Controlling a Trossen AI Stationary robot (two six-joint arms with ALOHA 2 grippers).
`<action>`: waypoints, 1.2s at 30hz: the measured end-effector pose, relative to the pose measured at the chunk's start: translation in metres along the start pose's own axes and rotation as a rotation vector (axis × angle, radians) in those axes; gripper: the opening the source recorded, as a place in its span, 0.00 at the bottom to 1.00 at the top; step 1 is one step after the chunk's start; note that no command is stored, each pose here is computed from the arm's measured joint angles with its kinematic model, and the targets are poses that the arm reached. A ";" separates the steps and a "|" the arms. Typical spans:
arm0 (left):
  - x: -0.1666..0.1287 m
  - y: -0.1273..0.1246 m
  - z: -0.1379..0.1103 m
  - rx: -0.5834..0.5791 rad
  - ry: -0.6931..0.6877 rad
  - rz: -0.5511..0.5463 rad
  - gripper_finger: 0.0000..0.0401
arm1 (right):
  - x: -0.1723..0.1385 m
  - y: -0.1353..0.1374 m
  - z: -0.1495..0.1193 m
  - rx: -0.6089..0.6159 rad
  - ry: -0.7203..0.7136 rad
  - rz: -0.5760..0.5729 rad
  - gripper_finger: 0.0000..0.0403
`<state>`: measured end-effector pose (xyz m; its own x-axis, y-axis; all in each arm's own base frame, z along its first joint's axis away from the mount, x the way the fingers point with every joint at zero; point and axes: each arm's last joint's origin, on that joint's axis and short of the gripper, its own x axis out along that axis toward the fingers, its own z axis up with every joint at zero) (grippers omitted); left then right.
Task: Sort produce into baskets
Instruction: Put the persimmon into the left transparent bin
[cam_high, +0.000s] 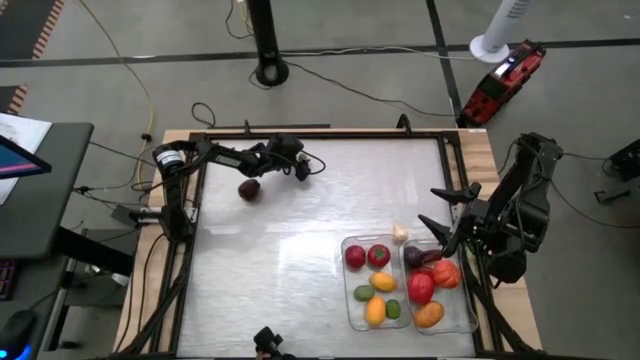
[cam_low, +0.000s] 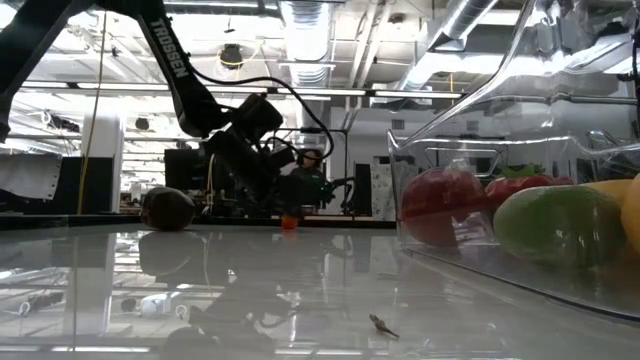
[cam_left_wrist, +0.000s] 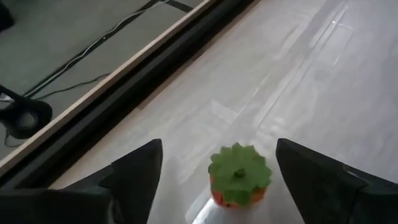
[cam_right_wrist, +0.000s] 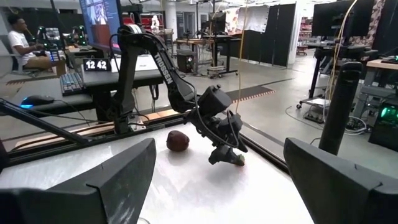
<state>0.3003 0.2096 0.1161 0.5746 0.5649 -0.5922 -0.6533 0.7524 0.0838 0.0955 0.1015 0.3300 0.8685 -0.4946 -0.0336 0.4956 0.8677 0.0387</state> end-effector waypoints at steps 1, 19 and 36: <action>0.000 0.000 -0.001 0.006 0.006 0.003 0.73 | 0.000 0.000 0.000 0.000 0.000 0.000 0.94; -0.001 -0.005 -0.006 0.163 0.066 -0.014 0.36 | 0.000 0.000 0.000 0.000 0.000 0.000 0.94; -0.036 -0.060 0.048 0.243 -0.046 -0.288 0.29 | 0.000 0.000 0.000 -0.001 0.002 0.002 0.94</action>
<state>0.3428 0.1604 0.1706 0.7432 0.3286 -0.5829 -0.3285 0.9381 0.1099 0.0956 0.1016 0.3300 0.8693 -0.4930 -0.0356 0.4942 0.8685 0.0383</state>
